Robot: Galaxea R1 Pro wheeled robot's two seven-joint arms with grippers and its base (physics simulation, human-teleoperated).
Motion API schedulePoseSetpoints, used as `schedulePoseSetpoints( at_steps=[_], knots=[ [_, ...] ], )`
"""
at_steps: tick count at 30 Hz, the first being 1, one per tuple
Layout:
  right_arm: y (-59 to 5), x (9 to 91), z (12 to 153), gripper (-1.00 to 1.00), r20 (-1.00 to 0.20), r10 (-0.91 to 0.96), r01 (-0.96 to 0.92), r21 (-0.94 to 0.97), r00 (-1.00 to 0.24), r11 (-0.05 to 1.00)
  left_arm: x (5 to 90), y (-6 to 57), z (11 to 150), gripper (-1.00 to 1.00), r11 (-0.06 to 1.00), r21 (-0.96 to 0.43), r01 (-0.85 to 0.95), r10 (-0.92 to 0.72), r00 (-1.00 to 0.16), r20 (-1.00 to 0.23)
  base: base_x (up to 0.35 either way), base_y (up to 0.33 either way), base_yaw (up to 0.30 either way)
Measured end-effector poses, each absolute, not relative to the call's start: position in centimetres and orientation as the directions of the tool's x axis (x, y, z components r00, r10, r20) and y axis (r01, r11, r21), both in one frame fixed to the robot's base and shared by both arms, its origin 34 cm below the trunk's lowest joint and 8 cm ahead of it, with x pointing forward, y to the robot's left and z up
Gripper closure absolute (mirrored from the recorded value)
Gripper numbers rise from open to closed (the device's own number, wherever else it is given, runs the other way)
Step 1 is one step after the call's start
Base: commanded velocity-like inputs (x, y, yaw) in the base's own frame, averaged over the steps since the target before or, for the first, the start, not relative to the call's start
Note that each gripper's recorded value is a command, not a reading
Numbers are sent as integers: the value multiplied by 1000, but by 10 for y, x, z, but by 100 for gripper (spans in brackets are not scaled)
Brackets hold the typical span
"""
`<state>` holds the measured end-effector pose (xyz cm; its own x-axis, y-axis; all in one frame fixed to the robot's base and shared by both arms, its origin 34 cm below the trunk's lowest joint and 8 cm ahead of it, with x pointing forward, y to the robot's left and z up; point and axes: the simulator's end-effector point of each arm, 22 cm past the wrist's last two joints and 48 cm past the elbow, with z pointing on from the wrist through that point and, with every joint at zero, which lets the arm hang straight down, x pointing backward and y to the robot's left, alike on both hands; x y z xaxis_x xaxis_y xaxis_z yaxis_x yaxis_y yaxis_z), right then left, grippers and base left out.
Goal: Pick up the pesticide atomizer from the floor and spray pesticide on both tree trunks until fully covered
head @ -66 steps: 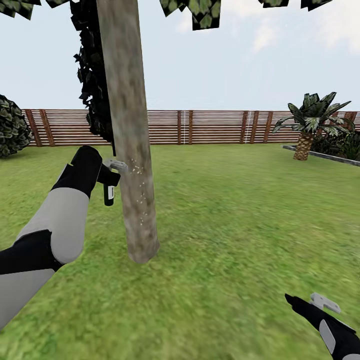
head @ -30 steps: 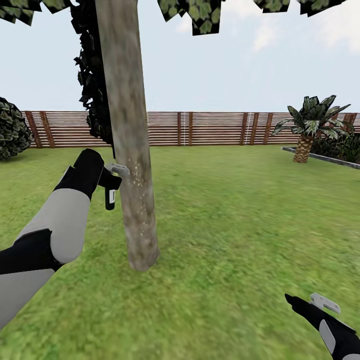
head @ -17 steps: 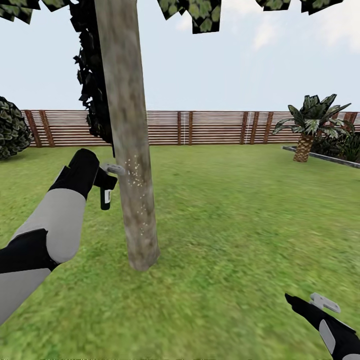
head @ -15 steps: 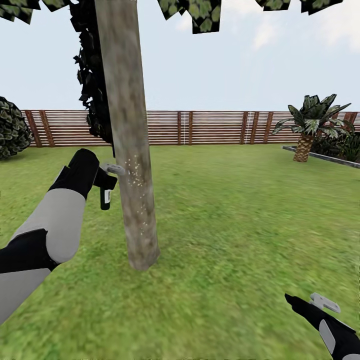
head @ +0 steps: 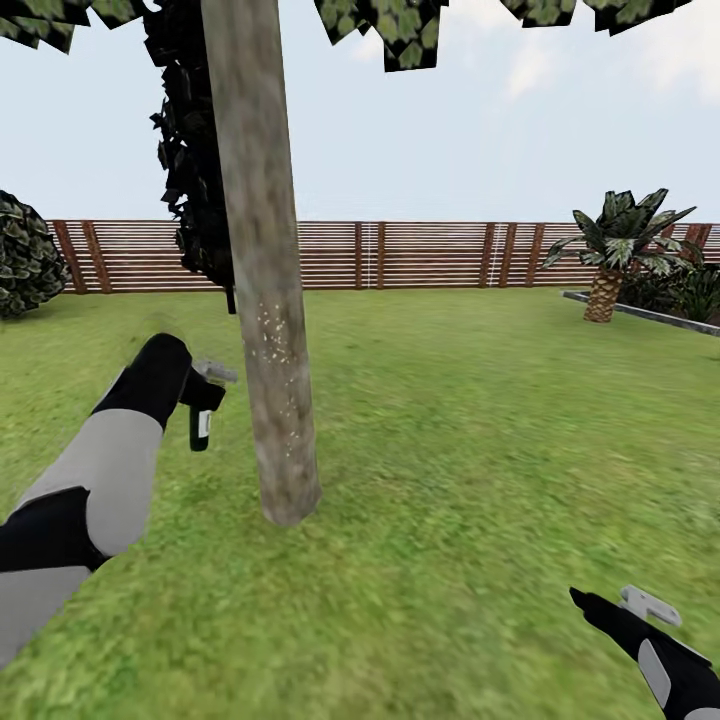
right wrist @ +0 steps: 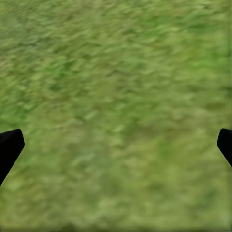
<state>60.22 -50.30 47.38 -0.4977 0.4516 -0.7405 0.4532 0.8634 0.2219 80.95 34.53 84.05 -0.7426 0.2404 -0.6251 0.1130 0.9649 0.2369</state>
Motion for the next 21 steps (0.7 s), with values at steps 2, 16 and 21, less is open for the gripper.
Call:
schedulePoseSetpoints(
  at_steps=[2, 16, 21],
  knots=[
    [-503, 602, 474, -100, -741, 452, 454, 221, -498, 863, 806, 343, 812, 100, 958, 248, 148, 273, -743, -611, -1, 0, 0],
    [-503, 602, 473, -100, -740, 452, 455, 221, -498, 862, 783, 311, 705, 100, 944, 166, 285, 325, -717, -617, 0, 0, 0],
    [-503, 602, 473, -100, -740, 453, 455, 221, -497, 862, 788, 313, 692, 100, 969, 100, 225, 229, -673, -704, 0, 0, 0]
  ],
)
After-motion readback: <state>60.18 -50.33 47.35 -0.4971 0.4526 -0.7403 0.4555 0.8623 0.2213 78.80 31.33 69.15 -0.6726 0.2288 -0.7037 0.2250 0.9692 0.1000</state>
